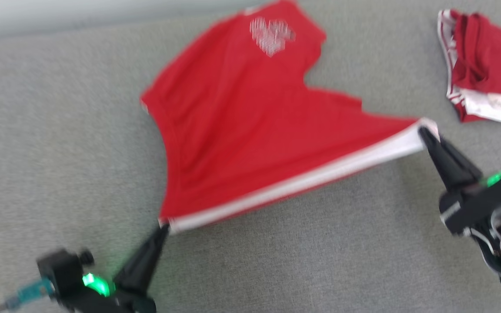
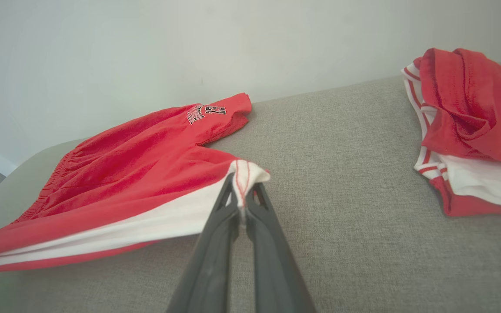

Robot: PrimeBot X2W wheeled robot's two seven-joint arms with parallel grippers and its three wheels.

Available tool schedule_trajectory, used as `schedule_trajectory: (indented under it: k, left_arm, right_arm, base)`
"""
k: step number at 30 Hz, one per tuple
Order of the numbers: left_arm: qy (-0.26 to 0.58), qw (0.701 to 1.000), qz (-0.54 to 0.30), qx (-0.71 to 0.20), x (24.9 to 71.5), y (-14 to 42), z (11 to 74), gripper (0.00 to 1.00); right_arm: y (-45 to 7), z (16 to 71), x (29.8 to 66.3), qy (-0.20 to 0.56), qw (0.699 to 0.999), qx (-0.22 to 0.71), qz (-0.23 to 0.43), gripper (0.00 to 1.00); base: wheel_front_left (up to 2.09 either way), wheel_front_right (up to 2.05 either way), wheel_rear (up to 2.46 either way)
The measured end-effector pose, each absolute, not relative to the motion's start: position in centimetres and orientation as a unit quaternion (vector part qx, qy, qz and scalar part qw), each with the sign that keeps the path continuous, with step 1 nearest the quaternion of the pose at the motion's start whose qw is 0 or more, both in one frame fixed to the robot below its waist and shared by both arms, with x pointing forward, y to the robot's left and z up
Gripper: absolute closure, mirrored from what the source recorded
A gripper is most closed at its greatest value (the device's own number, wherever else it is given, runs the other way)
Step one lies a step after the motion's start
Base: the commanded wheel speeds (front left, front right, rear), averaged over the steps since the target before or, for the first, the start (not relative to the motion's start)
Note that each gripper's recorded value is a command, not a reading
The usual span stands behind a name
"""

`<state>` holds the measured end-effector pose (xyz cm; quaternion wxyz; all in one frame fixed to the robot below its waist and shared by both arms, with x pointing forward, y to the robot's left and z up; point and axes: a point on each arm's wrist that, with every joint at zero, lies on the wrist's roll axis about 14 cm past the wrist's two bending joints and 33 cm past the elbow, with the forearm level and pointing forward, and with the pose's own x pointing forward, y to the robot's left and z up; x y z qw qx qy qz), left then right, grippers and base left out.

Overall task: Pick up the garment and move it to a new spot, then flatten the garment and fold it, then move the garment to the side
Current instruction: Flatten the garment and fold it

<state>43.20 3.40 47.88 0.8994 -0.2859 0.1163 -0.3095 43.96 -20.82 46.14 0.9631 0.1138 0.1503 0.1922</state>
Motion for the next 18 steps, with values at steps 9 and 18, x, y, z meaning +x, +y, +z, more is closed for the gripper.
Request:
schedule_trajectory:
  k: [9, 18]
  left_arm:
    - [0.127, 0.901, -0.299, -0.287, 36.6, 3.4, 49.3, 1.0]
    - [0.107, 0.88, -0.313, -0.341, 35.5, 2.0, 53.0, 1.0]
  right_arm:
    - [-22.1, 47.3, 38.7, 0.152, 0.965, 0.103, 0.188, 1.0]
    - [-23.0, 48.8, 39.2, 0.186, 0.962, 0.065, 0.187, 1.0]
  base:
    - [0.0, 0.0, 0.0]
    - [0.0, 0.0, 0.0]
